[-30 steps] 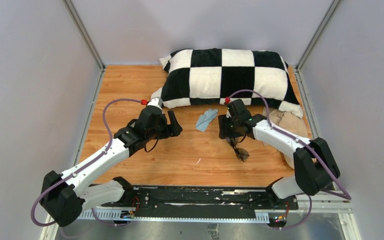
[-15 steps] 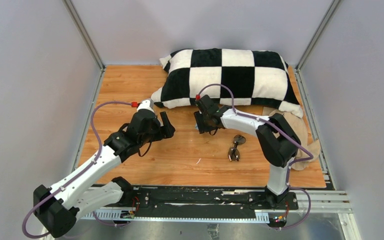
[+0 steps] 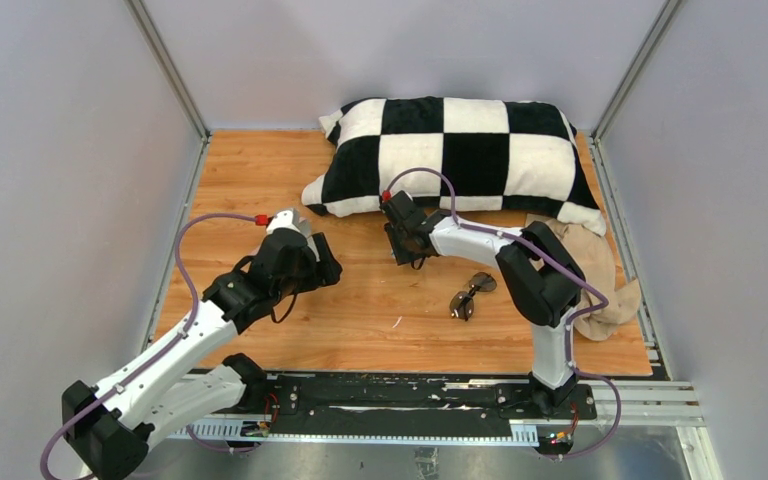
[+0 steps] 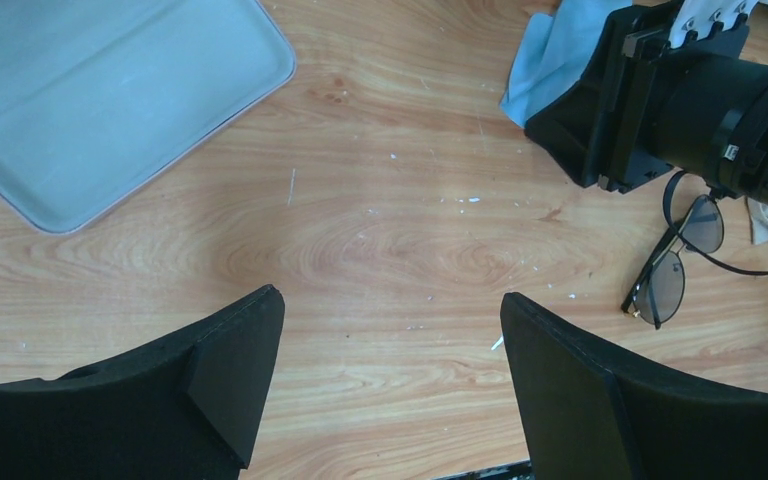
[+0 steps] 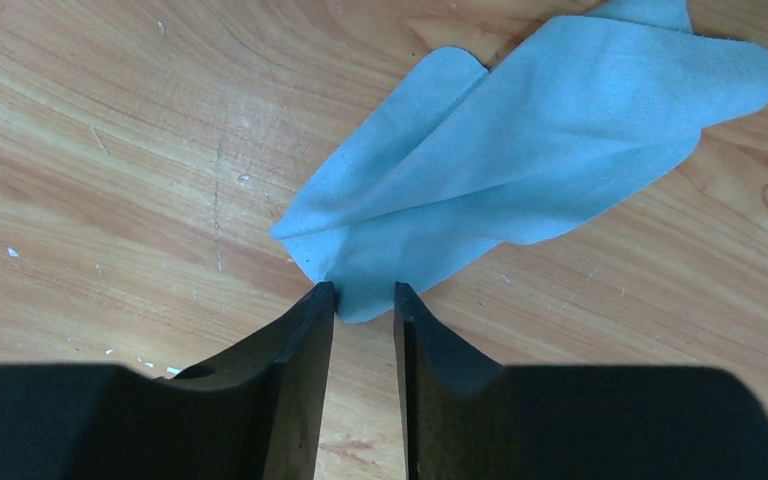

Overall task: Organize the sunglasses
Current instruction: Adjust the glasses cleaning cloth at the center of the board.

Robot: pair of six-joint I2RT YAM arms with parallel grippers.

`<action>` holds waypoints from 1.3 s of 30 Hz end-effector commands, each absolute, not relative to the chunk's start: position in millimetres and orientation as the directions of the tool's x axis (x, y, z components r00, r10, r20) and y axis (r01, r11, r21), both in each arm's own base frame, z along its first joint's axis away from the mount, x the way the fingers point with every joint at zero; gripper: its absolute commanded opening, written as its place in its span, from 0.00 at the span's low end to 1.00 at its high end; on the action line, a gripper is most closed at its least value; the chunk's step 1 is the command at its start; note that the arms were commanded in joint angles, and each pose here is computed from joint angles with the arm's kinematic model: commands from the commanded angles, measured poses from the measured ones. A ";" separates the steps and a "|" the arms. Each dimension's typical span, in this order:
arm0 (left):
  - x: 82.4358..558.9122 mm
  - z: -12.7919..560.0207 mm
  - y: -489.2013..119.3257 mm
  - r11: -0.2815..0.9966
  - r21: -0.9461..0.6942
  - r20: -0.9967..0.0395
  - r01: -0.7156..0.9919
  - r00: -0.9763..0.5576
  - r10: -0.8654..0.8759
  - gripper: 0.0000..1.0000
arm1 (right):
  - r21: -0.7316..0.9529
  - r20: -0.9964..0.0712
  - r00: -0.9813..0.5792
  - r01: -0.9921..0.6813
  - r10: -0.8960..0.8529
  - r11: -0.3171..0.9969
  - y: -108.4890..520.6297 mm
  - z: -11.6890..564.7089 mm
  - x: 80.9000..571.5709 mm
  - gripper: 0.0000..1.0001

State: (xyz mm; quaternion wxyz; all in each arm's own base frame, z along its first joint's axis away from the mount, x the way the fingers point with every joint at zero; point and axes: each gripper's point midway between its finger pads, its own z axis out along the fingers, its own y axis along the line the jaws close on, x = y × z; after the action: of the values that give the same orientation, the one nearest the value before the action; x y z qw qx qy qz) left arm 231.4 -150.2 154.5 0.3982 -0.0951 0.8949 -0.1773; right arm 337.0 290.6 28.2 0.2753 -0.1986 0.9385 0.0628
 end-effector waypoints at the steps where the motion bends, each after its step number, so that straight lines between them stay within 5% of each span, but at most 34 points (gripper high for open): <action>1: 226.4 151.9 -144.4 0.912 -0.406 -0.677 -0.058 -0.651 -0.343 0.86 | -0.056 -0.505 -0.774 -0.412 -0.382 0.910 282.9 13.3 332.1 0.26; 5: 225.4 147.7 -142.8 0.916 -0.396 -0.674 -0.066 -0.657 -0.339 0.86 | -0.046 -0.503 -0.777 -0.414 -0.380 0.909 278.5 16.2 324.6 0.00; 19: 231.4 128.4 -159.9 0.918 -0.392 -0.625 -0.062 -0.715 -0.315 0.83 | 0.098 -0.398 -0.826 -0.470 -0.398 0.877 230.4 12.6 182.0 0.00; 23: 227.4 119.9 -184.2 0.946 -0.321 -0.569 0.037 -0.806 -0.161 0.80 | 0.116 -0.384 -0.845 -0.444 -0.372 0.888 218.7 4.9 147.9 0.00; 39: 215.0 57.3 -307.1 0.911 -0.342 -0.457 0.232 -0.888 0.055 0.62 | 0.139 -0.457 -0.834 -0.409 -0.308 0.902 206.5 5.6 145.5 0.00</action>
State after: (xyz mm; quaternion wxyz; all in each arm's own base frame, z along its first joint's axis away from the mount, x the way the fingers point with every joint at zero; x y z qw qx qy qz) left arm 215.2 -269.2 48.5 0.2158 0.0481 0.9615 -0.1634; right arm 154.8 220.8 19.9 0.2341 -0.1895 0.9429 0.1423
